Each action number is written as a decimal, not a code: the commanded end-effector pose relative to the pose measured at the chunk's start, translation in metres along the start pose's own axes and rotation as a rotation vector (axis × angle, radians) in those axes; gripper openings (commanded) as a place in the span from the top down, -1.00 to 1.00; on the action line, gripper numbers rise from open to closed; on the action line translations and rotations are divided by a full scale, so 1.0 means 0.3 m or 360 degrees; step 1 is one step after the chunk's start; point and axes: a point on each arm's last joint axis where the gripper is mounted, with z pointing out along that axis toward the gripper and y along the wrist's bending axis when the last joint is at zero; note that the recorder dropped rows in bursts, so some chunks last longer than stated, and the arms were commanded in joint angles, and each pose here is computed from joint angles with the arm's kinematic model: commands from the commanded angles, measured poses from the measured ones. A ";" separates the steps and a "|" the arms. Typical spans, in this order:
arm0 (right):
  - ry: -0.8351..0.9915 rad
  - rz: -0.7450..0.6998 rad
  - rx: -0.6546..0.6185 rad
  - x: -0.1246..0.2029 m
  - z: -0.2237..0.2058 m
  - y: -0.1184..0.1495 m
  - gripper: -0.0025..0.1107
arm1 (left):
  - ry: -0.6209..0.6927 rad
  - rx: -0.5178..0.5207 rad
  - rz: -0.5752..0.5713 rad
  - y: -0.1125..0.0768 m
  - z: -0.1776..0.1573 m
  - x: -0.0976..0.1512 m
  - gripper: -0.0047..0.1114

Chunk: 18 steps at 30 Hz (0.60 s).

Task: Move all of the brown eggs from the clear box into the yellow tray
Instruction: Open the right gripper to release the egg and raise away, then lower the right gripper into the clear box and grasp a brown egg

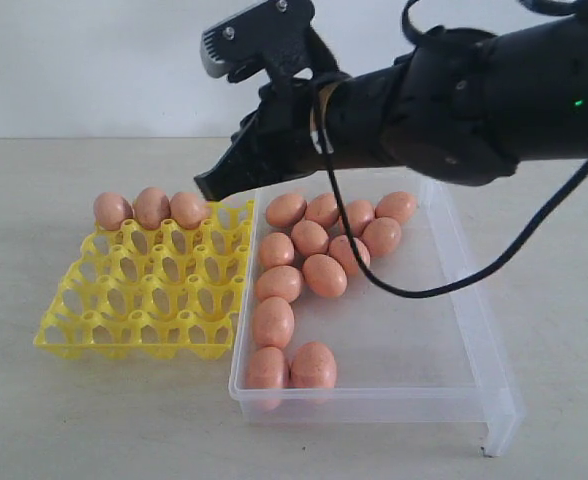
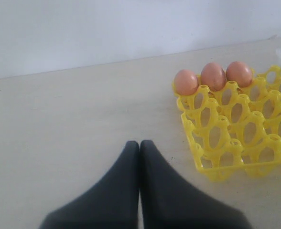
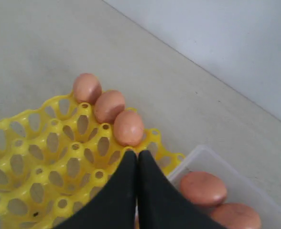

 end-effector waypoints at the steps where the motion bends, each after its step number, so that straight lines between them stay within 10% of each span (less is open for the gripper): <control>1: -0.0017 0.0054 0.0167 -0.057 -0.120 -0.086 0.96 | -0.0019 -0.0010 -0.0024 0.001 0.001 -0.001 0.99; 18: 0.0727 0.0296 0.0451 0.073 -0.091 -0.195 0.96 | -0.0019 -0.0010 -0.0024 0.001 0.001 -0.001 0.99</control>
